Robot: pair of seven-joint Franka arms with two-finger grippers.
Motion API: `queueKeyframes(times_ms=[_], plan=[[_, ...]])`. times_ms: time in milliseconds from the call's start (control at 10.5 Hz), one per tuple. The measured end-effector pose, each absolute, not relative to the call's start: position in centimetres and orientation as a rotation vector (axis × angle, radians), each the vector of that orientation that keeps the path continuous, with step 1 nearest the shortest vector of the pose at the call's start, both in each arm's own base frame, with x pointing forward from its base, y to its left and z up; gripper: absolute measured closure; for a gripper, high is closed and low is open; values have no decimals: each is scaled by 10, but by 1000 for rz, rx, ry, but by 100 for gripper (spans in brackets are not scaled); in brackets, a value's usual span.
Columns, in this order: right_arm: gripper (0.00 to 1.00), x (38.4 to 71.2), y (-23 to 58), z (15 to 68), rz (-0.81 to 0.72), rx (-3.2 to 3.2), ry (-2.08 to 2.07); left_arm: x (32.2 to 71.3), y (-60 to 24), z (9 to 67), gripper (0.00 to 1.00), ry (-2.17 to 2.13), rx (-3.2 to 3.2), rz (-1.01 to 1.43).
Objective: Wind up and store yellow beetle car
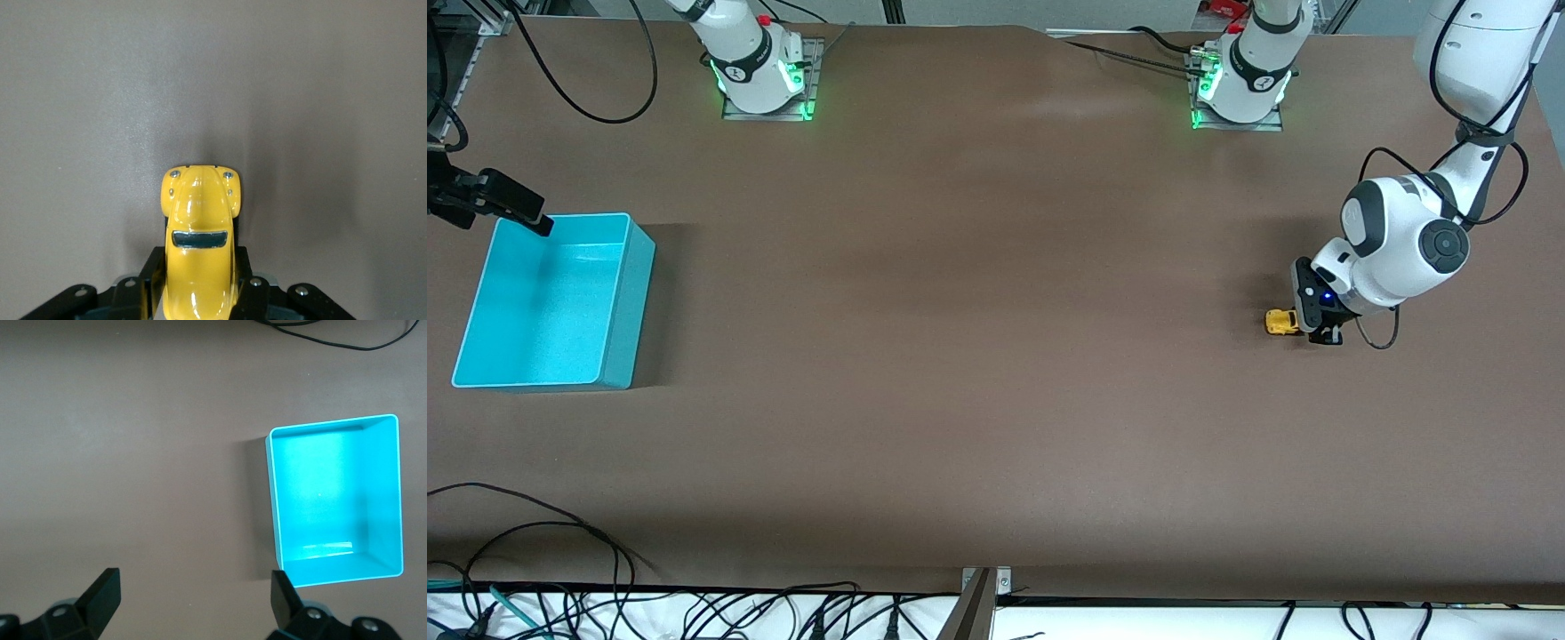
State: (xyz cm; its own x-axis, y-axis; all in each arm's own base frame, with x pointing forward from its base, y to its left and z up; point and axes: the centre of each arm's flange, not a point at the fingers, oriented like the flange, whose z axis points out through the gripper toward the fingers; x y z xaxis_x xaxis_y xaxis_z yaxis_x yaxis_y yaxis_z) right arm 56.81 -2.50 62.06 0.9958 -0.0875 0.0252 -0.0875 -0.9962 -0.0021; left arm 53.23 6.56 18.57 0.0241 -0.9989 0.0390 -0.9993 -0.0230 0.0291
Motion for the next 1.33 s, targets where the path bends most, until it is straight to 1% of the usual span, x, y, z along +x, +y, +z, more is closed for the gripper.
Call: queueKeyframes(times_ms=[667,1333], plan=[[0,568,-25,621,-40,-3137,137,529,101,185,55,-2140,2238,17],[0,568,-25,621,-40,-3137,137,523,163,186,55,-2203,2212,-3]])
